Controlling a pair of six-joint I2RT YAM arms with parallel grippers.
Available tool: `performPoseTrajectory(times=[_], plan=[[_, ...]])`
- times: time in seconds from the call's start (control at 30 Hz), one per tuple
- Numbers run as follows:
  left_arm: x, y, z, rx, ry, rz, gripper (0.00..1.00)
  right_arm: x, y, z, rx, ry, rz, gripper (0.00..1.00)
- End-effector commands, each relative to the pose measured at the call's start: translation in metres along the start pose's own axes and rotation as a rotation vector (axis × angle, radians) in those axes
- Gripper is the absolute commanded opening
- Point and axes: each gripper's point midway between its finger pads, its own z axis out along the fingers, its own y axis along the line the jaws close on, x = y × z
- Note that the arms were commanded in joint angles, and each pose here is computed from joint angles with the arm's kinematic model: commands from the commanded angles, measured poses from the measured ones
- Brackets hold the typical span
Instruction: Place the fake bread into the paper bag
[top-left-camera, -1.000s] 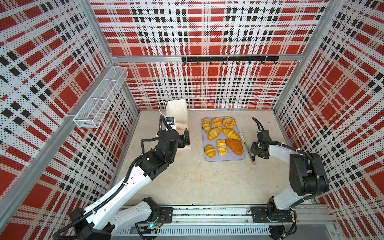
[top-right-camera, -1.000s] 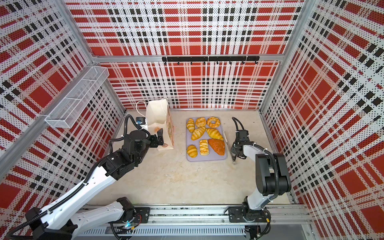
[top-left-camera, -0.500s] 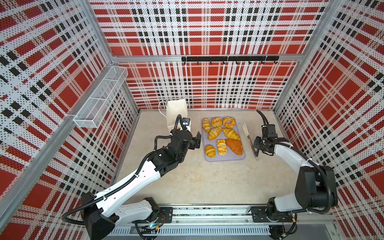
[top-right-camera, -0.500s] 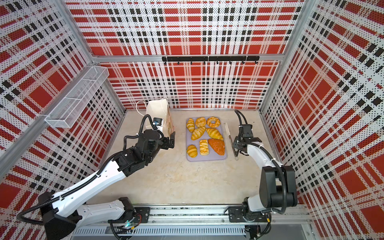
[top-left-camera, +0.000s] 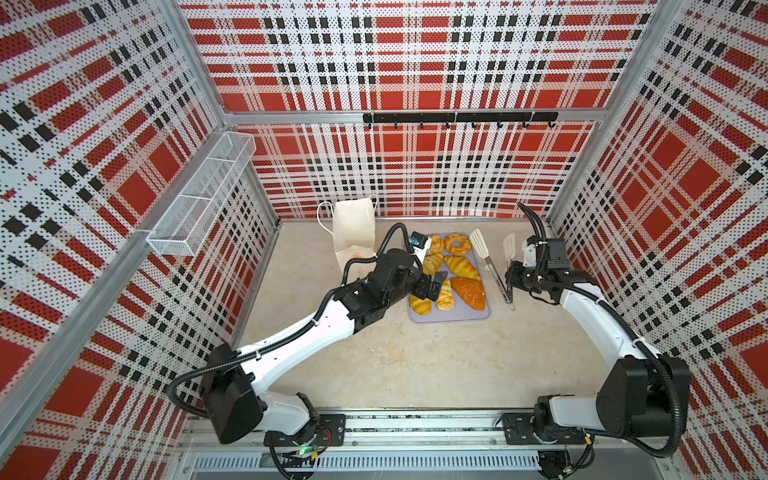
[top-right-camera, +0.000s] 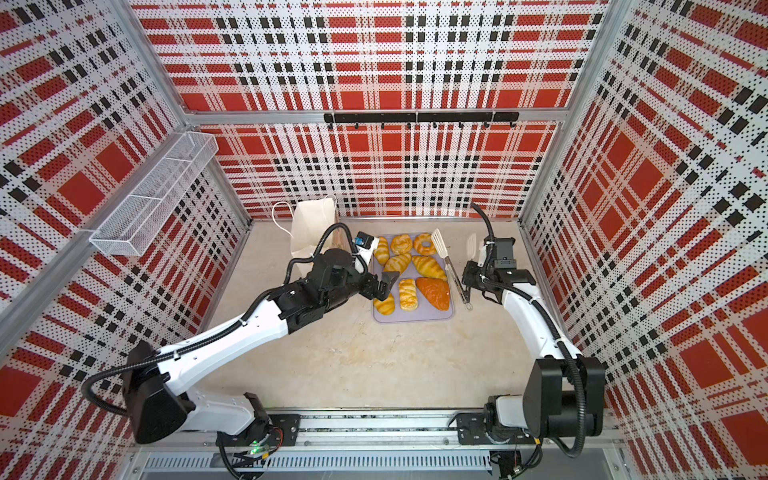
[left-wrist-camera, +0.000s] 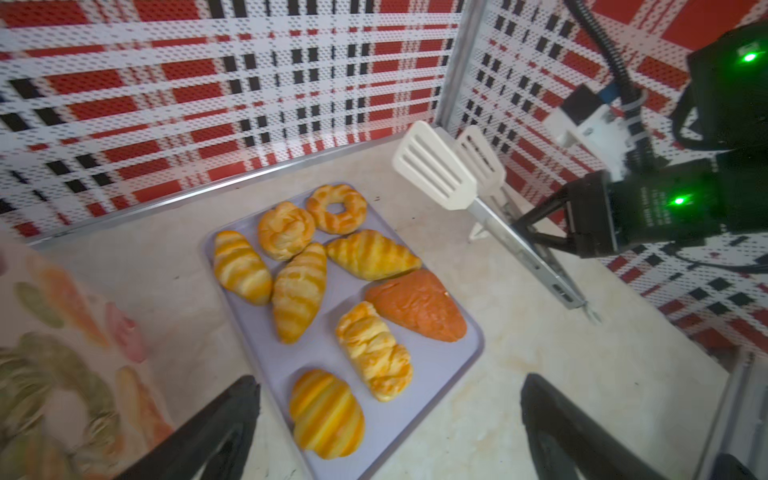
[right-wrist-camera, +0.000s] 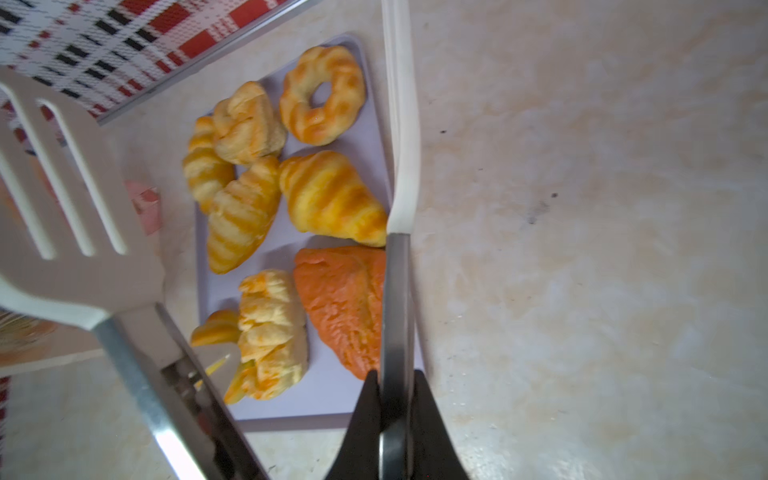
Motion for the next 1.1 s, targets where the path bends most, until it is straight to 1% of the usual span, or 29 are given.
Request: performPoseTrajectory(times=[0.0, 0.1, 0.2, 0.37, 0.5, 0.63, 0.73, 0.87, 1.07], plan=[[-0.027, -0.031, 0.01, 0.172, -0.053, -0.059, 0.99, -0.025, 0.043, -0.018, -0.216, -0.083, -0.069, 0.06], [-0.034, -0.043, 0.031, 0.282, -0.03, -0.135, 1.0, -0.028, 0.054, -0.022, -0.275, -0.097, -0.07, 0.07], [-0.038, -0.051, 0.045, 0.335, -0.028, -0.149, 1.0, -0.031, 0.063, -0.024, -0.324, -0.093, -0.072, 0.07], [-0.04, -0.053, 0.051, 0.344, -0.051, -0.155, 1.0, -0.033, 0.089, -0.029, -0.488, -0.069, -0.069, 0.07], [-0.045, -0.048, 0.05, 0.339, -0.077, -0.161, 0.99, -0.035, 0.097, -0.03, -0.548, -0.072, -0.059, 0.08], [-0.048, -0.05, 0.05, 0.373, -0.091, -0.149, 0.98, -0.029, 0.104, -0.028, -0.61, -0.03, -0.049, 0.08], [-0.047, -0.05, 0.054, 0.407, -0.09, -0.15, 0.94, -0.025, 0.108, -0.028, -0.649, -0.006, -0.046, 0.09], [-0.05, -0.047, 0.057, 0.471, -0.092, -0.185, 0.87, -0.02, 0.111, -0.027, -0.678, 0.02, -0.05, 0.1], [-0.053, -0.045, 0.059, 0.516, -0.098, -0.19, 0.81, -0.02, 0.114, -0.031, -0.697, 0.016, -0.056, 0.1]])
